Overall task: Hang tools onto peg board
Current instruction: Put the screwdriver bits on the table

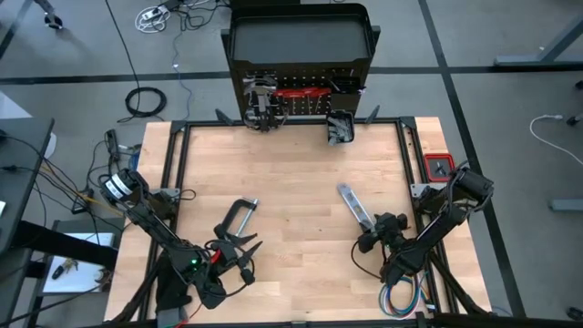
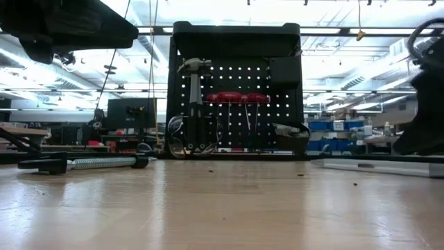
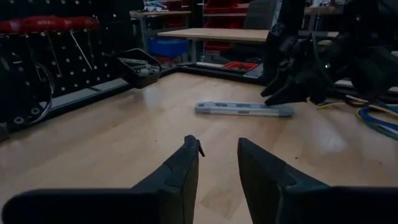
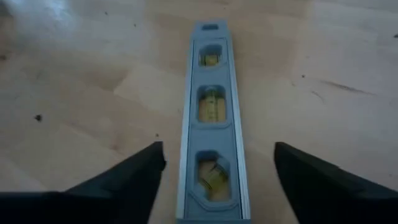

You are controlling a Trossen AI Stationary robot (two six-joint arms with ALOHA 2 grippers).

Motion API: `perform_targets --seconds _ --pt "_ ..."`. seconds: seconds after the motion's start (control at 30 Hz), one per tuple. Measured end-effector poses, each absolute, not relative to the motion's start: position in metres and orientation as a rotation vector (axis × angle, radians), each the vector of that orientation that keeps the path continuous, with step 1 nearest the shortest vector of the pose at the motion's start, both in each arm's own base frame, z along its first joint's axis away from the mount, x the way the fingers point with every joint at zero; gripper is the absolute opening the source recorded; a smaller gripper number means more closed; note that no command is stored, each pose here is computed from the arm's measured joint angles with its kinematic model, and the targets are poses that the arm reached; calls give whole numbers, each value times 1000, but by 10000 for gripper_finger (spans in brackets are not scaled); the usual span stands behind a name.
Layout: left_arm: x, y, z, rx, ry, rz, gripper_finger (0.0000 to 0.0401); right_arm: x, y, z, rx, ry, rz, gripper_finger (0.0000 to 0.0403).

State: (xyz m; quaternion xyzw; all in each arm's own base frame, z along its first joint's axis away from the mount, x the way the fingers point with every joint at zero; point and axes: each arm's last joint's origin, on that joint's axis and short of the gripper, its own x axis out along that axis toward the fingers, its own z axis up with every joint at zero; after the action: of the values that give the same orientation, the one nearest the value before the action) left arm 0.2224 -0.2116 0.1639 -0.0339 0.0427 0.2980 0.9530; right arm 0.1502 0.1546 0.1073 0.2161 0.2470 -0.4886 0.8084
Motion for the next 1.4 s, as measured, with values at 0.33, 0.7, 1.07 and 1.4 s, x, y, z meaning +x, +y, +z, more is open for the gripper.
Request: perform_targets --seconds 0.33,0.7,1.07,1.4 --pt "226 -217 166 -18 169 495 112 162 171 158 302 365 -840 351" --pt "242 -204 167 20 207 499 112 193 160 158 100 467 -829 326" --pt "270 -159 162 64 269 651 112 259 79 151 -159 868 -869 283" --pt "264 -140 153 222 259 832 112 285 24 181 -361 883 -824 258"
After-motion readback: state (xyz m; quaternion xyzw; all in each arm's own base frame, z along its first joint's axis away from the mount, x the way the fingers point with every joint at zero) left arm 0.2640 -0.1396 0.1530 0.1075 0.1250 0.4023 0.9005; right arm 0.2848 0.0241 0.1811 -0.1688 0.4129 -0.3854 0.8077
